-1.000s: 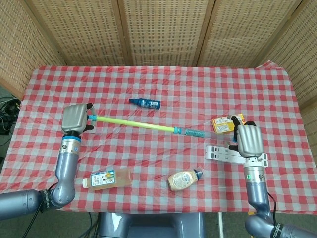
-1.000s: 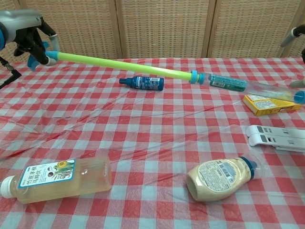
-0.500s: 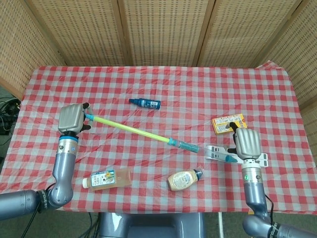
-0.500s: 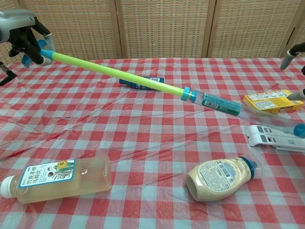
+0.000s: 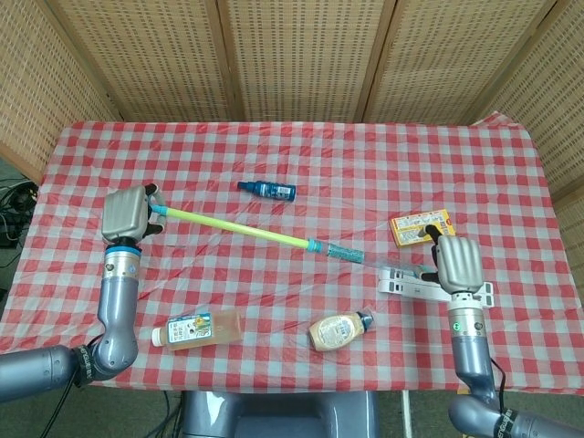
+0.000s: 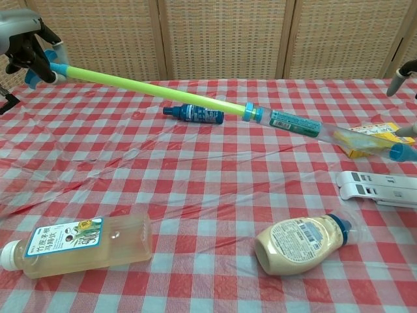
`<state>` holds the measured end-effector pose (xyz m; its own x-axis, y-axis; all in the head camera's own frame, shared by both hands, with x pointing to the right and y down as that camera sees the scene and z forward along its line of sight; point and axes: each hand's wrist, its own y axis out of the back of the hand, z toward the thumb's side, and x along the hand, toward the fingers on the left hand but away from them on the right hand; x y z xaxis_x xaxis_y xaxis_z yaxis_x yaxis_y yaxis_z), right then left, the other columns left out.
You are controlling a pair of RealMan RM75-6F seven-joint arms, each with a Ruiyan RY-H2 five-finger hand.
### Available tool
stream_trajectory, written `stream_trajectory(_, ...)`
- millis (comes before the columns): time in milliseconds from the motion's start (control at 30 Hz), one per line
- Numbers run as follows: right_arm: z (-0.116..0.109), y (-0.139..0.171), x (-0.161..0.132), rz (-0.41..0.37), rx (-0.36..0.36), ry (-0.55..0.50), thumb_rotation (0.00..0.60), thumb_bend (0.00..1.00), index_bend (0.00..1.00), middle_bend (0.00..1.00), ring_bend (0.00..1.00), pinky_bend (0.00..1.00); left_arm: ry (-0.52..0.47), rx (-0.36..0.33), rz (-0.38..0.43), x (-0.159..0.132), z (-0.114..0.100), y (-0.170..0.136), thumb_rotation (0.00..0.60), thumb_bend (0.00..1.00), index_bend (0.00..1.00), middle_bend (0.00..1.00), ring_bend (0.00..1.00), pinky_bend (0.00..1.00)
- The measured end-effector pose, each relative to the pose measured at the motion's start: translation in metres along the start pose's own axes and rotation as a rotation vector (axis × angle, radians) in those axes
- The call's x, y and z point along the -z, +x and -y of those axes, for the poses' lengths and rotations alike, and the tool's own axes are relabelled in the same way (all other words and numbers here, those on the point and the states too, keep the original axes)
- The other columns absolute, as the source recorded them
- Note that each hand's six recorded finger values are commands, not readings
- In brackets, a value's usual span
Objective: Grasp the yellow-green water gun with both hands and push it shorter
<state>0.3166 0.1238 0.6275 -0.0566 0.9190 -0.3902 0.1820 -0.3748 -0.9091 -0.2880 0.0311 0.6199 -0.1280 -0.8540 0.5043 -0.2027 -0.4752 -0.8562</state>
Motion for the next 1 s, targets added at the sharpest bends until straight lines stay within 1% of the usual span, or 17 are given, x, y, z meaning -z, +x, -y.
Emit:
stream_trajectory(233,0.004,0.003,-0.001,-0.004,-0.019,-0.011,0.600,0.29,0.42,1.00,1.00,0.65,-0.019,-0.004,-0.008,-0.006,0.001,0.001,0.600,0.69,0.85,0.95,0.89,0.79)
stream_trajectory(433,0.010,0.002,-0.003,-0.005,-0.035,-0.002,0.600,0.32,0.43,1.00,1.00,0.65,-0.025,-0.008,-0.004,-0.009,-0.001,-0.002,0.600,0.69,0.85,0.95,0.89,0.79)
stream_trajectory(633,0.017,0.000,-0.003,0.004,-0.057,0.006,0.600,0.33,0.43,1.00,1.00,0.65,-0.030,-0.006,-0.012,-0.004,-0.002,-0.002,0.600,0.69,0.85,0.95,0.89,0.79)
stream_trajectory(767,0.021,0.000,-0.003,0.009,-0.066,0.008,0.600,0.36,0.43,1.00,1.00,0.65,-0.030,-0.003,-0.019,0.000,-0.002,-0.002,0.600,0.69,0.85,0.95,0.89,0.79)
stream_trajectory(1000,0.025,0.000,-0.005,0.008,-0.074,0.005,0.600,0.37,0.43,1.00,1.00,0.65,-0.037,0.000,-0.022,0.003,-0.002,-0.001,0.600,0.69,0.85,0.95,0.89,0.79)
